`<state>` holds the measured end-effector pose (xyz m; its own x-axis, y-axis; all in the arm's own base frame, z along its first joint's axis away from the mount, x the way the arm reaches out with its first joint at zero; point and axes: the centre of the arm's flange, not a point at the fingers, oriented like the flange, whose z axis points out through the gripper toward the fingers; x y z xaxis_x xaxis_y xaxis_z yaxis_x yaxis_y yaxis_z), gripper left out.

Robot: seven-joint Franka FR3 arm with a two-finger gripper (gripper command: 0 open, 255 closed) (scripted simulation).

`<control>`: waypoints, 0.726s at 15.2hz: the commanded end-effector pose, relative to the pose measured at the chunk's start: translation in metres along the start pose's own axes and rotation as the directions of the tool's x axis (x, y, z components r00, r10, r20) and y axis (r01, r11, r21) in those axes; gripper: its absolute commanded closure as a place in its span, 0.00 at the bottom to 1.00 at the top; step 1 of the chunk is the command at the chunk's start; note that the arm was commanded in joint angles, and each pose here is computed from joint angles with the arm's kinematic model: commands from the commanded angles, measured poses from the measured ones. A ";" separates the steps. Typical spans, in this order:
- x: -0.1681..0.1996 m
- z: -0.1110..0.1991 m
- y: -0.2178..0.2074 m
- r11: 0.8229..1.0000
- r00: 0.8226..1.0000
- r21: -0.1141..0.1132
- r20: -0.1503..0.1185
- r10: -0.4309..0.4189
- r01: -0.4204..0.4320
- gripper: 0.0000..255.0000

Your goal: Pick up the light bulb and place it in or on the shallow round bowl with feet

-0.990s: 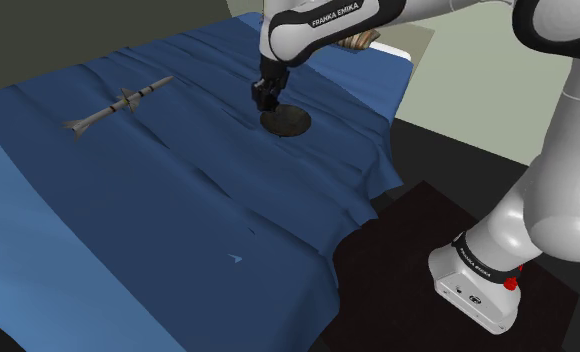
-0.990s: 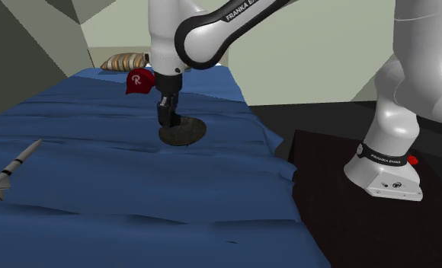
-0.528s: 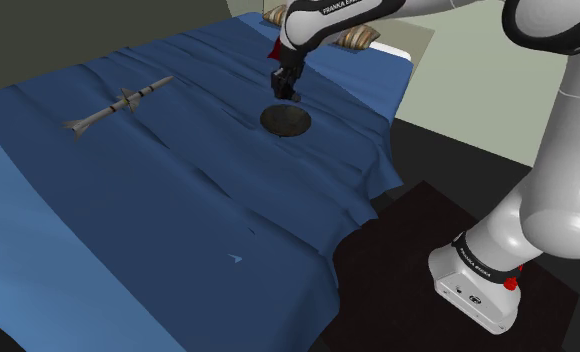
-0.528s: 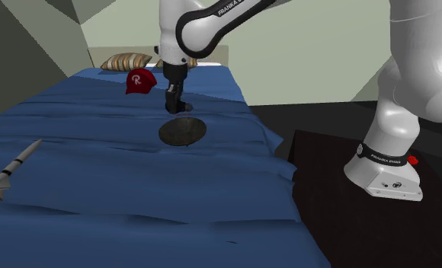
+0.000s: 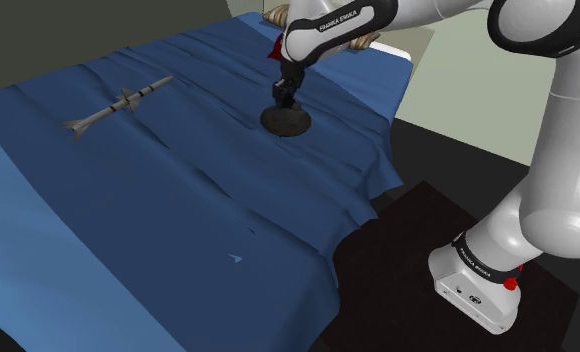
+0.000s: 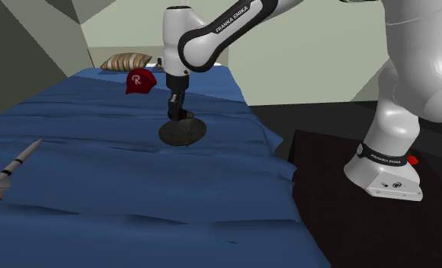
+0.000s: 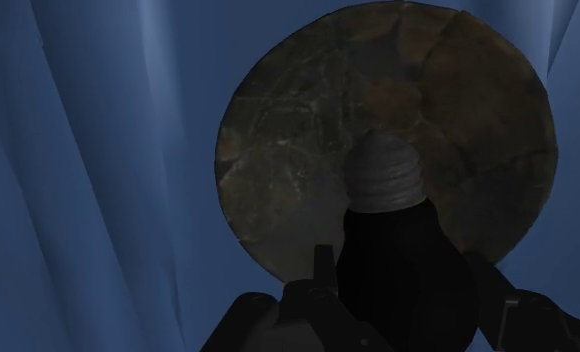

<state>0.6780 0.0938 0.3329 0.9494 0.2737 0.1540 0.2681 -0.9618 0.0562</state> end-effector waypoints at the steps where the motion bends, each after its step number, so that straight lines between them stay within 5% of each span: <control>1: -0.002 0.010 -0.001 1.000 1.000 0.000 -0.001 0.000 0.000 1.00; 11: -0.006 0.036 -0.002 1.000 1.000 0.000 -0.001 0.000 0.000 1.00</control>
<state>0.6778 0.0939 0.2961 0.9493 0.2738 0.1543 0.2682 -0.9617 0.0563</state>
